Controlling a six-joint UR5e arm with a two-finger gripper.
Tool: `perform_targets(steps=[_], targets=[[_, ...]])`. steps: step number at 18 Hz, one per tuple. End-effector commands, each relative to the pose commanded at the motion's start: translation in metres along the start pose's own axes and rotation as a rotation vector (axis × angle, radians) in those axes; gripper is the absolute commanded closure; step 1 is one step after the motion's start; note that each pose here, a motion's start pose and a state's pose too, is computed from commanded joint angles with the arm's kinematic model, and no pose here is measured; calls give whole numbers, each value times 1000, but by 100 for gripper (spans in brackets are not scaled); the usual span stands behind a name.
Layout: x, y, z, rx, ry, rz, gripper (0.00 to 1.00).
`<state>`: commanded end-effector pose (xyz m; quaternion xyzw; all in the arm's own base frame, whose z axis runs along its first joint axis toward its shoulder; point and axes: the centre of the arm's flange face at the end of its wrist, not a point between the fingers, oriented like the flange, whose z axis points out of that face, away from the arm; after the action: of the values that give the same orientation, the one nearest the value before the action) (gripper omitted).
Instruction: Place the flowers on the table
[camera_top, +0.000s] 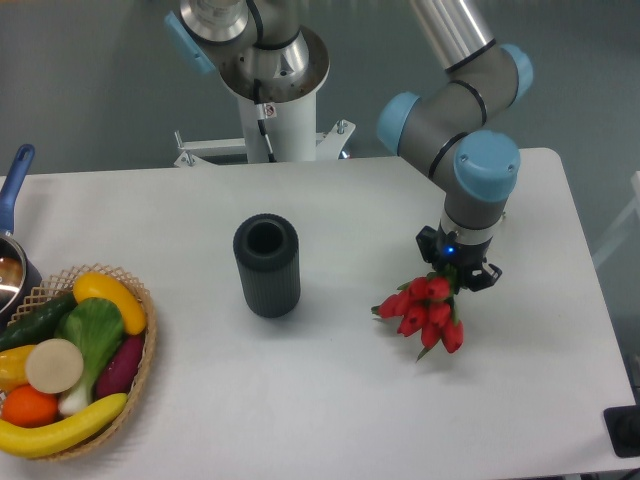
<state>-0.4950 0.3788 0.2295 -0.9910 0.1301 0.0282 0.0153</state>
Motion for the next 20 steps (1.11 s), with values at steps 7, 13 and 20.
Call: perform_targets(steps=[7, 13, 20], targets=[[-4, -4, 5, 1, -3, 3, 8], [-8, 3, -8, 10, -25, -6, 0], [-9, 38, -112, 38, -189, -66, 0]])
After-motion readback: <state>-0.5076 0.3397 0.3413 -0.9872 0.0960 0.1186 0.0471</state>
